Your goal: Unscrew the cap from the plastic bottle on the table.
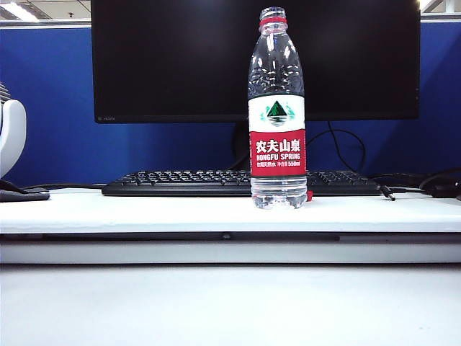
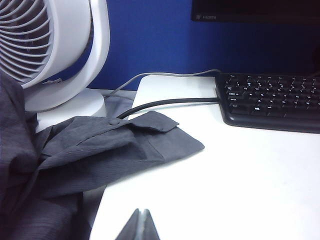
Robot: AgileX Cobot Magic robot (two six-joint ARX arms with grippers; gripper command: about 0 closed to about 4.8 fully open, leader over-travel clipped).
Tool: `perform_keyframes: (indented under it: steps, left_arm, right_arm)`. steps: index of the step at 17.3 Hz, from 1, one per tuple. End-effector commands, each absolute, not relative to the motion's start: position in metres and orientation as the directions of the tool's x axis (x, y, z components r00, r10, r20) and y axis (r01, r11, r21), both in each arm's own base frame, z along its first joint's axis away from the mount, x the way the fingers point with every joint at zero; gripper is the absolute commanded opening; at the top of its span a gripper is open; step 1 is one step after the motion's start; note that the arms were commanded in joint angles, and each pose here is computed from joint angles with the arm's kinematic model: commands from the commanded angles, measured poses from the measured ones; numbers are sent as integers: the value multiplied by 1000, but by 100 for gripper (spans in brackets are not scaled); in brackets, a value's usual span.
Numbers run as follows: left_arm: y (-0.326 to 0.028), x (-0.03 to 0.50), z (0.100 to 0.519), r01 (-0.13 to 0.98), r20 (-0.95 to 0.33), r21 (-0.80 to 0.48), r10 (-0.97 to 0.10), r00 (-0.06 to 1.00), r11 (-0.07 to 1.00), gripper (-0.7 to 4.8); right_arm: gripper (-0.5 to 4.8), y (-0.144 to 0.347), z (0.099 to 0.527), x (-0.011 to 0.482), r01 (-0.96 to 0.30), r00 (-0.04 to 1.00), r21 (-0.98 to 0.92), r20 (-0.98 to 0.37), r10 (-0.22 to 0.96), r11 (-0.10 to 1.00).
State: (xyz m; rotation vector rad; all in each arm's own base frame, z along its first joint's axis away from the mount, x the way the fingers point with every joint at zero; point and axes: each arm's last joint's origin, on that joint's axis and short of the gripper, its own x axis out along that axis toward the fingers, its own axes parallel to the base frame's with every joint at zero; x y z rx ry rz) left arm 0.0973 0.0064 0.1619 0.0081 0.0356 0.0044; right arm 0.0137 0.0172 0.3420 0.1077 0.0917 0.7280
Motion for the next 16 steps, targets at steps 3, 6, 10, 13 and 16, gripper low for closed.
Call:
perform_keyframes:
  steps: [3, 6, 10, 13, 16]
  left_arm:
    - [6, 97, 163, 1, -24, 17, 0, 1000, 1000, -2]
    - [6, 97, 163, 0, -24, 17, 0, 1000, 1000, -2]
    - [6, 97, 163, 0, -24, 17, 0, 1000, 1000, -2]
    - [6, 97, 163, 0, -24, 17, 0, 1000, 1000, -2]
    - [6, 97, 163, 0, -24, 17, 0, 1000, 1000, -2]
  right_arm:
    - [-6, 15, 342, 11, -573, 819, 11, 19, 573, 819]
    - [-6, 14, 324, 43, -447, 853, -87, 259, 453, 890]
    - [-6, 10, 269, 77, -309, 883, -14, 368, 292, 951]
    - [-6, 4, 201, 100, -102, 979, 95, 187, 83, 990]
    - [-6, 3, 171, 104, -43, 998, 107, 55, 37, 993]
